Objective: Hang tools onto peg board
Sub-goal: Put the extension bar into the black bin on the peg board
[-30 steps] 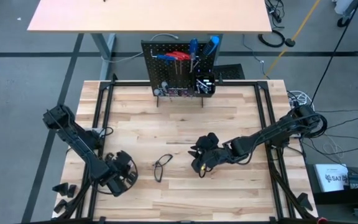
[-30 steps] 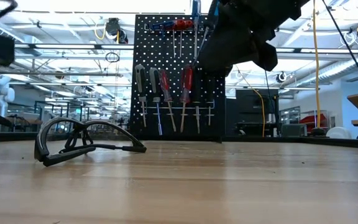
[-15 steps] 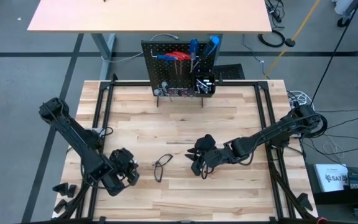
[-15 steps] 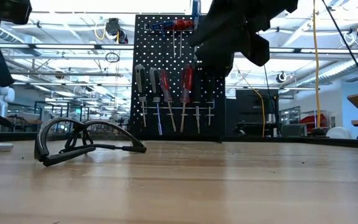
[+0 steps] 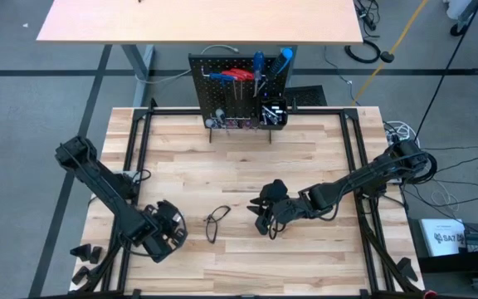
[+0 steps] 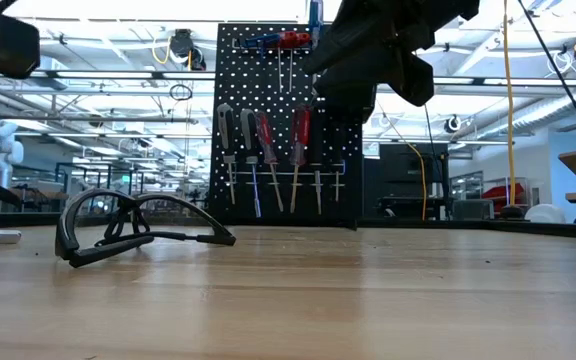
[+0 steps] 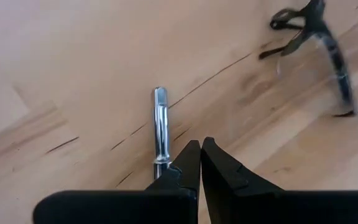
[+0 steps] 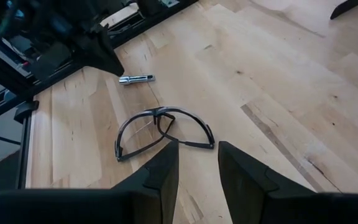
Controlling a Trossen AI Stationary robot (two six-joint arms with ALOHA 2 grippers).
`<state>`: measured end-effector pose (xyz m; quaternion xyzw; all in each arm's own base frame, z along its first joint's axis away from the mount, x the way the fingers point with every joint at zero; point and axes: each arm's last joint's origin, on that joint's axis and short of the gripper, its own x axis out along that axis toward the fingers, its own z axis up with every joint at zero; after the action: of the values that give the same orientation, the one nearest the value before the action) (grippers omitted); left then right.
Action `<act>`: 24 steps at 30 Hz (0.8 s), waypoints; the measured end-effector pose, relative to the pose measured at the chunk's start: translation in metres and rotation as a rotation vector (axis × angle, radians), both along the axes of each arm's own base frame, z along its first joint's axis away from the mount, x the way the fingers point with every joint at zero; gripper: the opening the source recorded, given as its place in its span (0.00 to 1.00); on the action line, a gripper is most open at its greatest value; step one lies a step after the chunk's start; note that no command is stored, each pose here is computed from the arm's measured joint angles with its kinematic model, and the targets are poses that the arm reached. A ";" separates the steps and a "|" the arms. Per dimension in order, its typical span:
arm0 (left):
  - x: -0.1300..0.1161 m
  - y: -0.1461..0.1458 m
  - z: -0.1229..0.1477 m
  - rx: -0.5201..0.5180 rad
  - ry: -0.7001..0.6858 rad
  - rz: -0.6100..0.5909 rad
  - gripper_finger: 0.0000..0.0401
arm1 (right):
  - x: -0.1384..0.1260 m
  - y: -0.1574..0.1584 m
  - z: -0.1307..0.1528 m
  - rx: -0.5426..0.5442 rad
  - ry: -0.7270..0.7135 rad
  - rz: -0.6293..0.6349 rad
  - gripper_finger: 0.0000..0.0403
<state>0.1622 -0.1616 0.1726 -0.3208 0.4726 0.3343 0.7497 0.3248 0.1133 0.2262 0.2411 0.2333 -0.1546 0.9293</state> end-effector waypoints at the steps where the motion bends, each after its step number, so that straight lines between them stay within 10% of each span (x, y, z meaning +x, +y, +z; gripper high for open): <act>1: 0.001 -0.001 -0.003 0.008 0.009 0.000 0.04 | 0.000 0.000 0.000 -0.002 0.000 0.001 0.26; 24: 0.002 -0.002 -0.027 0.058 0.128 0.006 0.33 | 0.000 -0.002 0.000 -0.045 0.012 0.015 0.26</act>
<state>0.1637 -0.1638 0.1457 -0.2783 0.5088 0.3698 0.7259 0.3251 0.1114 0.2258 0.2176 0.2373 -0.1545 0.9340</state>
